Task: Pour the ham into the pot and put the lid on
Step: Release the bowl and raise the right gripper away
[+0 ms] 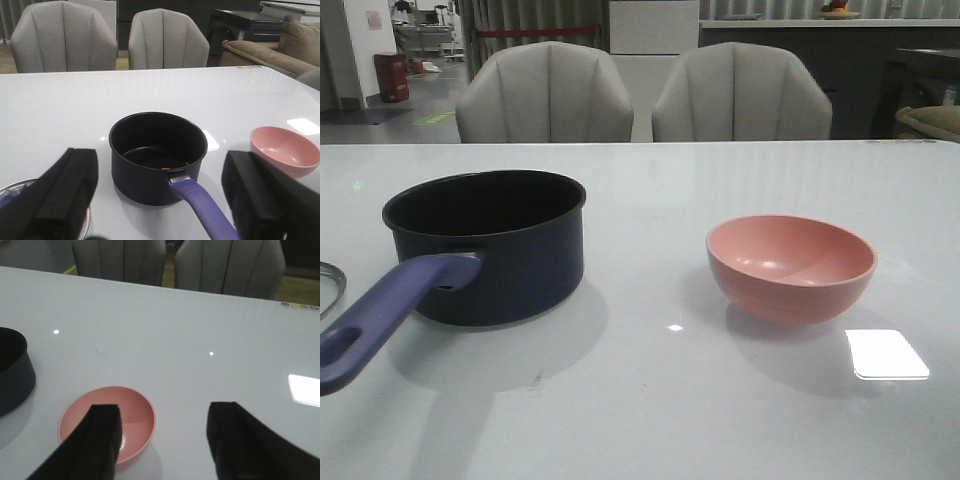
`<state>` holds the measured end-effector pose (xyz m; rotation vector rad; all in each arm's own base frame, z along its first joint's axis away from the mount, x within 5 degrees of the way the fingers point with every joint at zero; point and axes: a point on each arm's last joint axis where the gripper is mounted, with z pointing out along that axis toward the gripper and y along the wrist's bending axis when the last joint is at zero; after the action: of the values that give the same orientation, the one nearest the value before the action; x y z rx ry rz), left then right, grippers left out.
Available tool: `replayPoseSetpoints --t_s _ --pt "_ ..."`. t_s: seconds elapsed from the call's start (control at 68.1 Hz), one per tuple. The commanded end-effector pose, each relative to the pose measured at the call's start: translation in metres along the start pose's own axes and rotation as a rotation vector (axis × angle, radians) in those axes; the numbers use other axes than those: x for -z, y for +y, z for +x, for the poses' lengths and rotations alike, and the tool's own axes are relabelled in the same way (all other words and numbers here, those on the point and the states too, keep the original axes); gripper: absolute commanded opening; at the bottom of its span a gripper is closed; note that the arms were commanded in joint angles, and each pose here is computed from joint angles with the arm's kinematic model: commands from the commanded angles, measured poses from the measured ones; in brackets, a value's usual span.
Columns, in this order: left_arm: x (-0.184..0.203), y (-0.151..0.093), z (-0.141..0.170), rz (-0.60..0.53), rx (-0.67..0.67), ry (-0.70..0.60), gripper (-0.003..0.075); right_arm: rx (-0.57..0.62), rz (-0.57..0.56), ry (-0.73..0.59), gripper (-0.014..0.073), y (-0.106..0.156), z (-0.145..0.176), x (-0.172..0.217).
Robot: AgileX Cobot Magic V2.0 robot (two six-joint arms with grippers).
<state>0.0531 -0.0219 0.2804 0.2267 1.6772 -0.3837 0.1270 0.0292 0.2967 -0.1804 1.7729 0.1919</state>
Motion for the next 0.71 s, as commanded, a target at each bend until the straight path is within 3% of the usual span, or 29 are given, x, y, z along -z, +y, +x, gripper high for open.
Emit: replayPoseSetpoints --t_s 0.0,0.294,0.353,0.455,0.485,0.69 --pt "0.001 -0.002 -0.015 0.02 0.002 -0.098 0.0531 0.016 0.016 -0.15 0.0491 -0.001 0.0 0.019" --pt "0.001 -0.002 -0.015 0.02 0.002 -0.098 0.0531 0.009 0.014 -0.16 0.0458 -0.002 0.039 0.035" --pt "0.001 -0.002 -0.015 0.02 0.002 -0.098 0.0531 0.009 0.014 -0.164 0.0384 -0.002 0.039 0.035" --pt "0.001 -0.002 -0.015 0.02 0.002 -0.093 0.0531 0.008 0.017 -0.176 0.0141 -0.002 0.037 0.036" --pt "0.001 -0.002 -0.015 0.02 0.002 -0.093 0.0531 0.008 0.017 -0.176 0.0119 -0.002 0.037 0.036" --pt "0.003 -0.001 -0.027 -0.011 -0.092 -0.108 0.0567 0.008 0.017 -0.176 0.0159 -0.002 0.037 0.036"
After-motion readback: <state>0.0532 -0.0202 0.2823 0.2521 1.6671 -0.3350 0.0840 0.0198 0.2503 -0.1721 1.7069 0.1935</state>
